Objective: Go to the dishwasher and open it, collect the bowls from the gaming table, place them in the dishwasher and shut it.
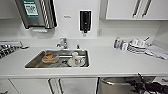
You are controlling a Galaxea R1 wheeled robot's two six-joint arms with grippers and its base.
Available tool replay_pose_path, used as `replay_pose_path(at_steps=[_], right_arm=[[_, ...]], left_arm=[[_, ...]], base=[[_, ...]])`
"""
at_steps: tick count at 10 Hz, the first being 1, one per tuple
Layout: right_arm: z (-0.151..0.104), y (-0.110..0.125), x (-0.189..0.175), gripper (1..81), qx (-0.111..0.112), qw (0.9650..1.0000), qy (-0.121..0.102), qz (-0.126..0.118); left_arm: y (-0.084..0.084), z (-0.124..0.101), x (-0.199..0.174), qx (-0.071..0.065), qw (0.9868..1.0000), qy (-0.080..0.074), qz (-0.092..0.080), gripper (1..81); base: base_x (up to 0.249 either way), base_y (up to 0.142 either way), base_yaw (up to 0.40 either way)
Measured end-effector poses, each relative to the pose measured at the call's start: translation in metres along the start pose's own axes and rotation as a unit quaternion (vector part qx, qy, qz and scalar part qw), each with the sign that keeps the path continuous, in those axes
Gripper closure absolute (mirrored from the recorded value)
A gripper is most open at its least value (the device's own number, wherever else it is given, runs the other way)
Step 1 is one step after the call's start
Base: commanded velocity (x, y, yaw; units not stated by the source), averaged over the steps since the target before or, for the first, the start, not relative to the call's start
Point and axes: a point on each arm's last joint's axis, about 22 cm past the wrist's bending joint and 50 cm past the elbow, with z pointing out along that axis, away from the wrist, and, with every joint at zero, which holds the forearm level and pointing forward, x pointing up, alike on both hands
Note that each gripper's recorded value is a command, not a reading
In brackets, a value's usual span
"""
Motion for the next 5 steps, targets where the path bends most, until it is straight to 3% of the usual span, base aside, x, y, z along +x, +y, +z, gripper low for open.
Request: replay_pose_path(at_steps=[2, 5], right_arm=[[0.0, 0.004, -0.001, 1.0, 0.009, 0.9999, 0.009, -0.007], [-0.005, 0.018, -0.011, 1.0, 0.01, 0.9999, -0.007, -0.001]], left_arm=[[0.0, 0.002, -0.003, -0.001, 1.0, -0.002, -0.002, 1.0], [0.002, 0.005, -0.005, -0.003, 1.0, -0.003, -0.003, 1.0]], base=[[0.0, 0.0, 0.0], [0.0, 0.0, 0.0]])
